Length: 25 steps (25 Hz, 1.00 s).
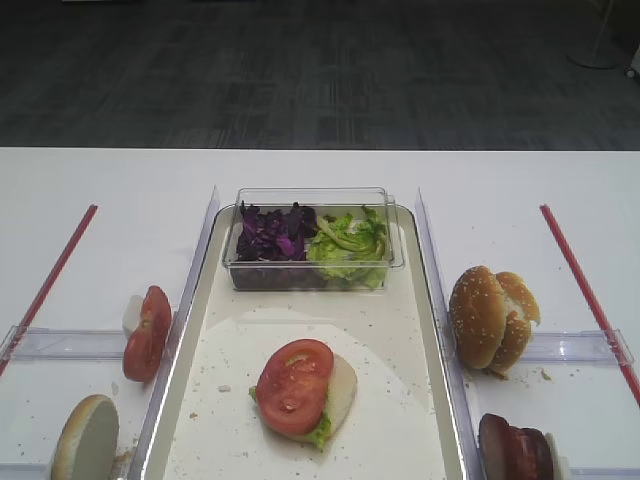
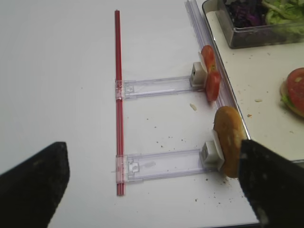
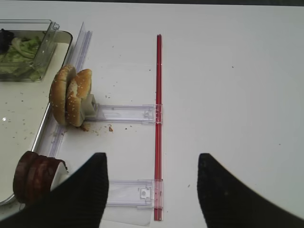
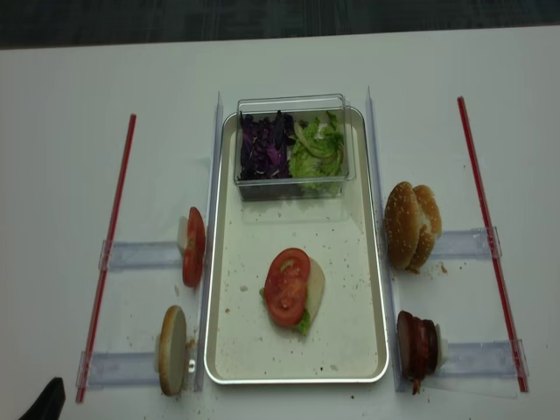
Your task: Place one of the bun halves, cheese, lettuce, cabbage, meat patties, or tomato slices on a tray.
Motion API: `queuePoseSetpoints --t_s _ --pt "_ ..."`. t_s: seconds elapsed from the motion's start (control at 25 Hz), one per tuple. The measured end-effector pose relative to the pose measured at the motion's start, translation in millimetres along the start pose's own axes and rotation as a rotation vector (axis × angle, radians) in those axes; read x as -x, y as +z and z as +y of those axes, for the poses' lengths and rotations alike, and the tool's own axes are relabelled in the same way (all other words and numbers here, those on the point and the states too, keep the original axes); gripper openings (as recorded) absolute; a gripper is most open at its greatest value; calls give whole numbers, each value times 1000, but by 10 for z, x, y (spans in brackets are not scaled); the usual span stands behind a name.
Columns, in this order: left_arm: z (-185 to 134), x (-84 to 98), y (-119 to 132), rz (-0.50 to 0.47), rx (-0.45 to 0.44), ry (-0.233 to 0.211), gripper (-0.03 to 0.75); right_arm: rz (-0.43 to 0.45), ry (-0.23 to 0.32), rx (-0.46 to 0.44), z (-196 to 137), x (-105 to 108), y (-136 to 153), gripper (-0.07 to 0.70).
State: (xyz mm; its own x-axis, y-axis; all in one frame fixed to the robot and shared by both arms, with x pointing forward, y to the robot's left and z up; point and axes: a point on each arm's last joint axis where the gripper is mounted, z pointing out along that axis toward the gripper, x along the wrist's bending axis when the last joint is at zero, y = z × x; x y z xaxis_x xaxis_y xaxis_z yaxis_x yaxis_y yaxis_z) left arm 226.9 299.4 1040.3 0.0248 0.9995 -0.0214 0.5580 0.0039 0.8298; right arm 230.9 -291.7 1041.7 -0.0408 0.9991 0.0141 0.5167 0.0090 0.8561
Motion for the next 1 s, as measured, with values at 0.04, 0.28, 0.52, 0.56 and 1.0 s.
queuePoseSetpoints --t_s 0.04,0.28,0.52,0.56,1.0 --pt "-1 0 -2 0 2 -5 661 0 0 0 0 0 0 445" --pt "-2 -11 -1 12 1 -15 661 0 0 0 0 0 0 445" --pt "-2 -16 -1 17 1 -17 661 0 0 0 0 0 0 445" --pt "-2 -16 -1 17 1 -17 661 0 0 0 0 0 0 445" --pt "-2 -16 -1 17 1 -17 661 0 0 0 0 0 0 445"
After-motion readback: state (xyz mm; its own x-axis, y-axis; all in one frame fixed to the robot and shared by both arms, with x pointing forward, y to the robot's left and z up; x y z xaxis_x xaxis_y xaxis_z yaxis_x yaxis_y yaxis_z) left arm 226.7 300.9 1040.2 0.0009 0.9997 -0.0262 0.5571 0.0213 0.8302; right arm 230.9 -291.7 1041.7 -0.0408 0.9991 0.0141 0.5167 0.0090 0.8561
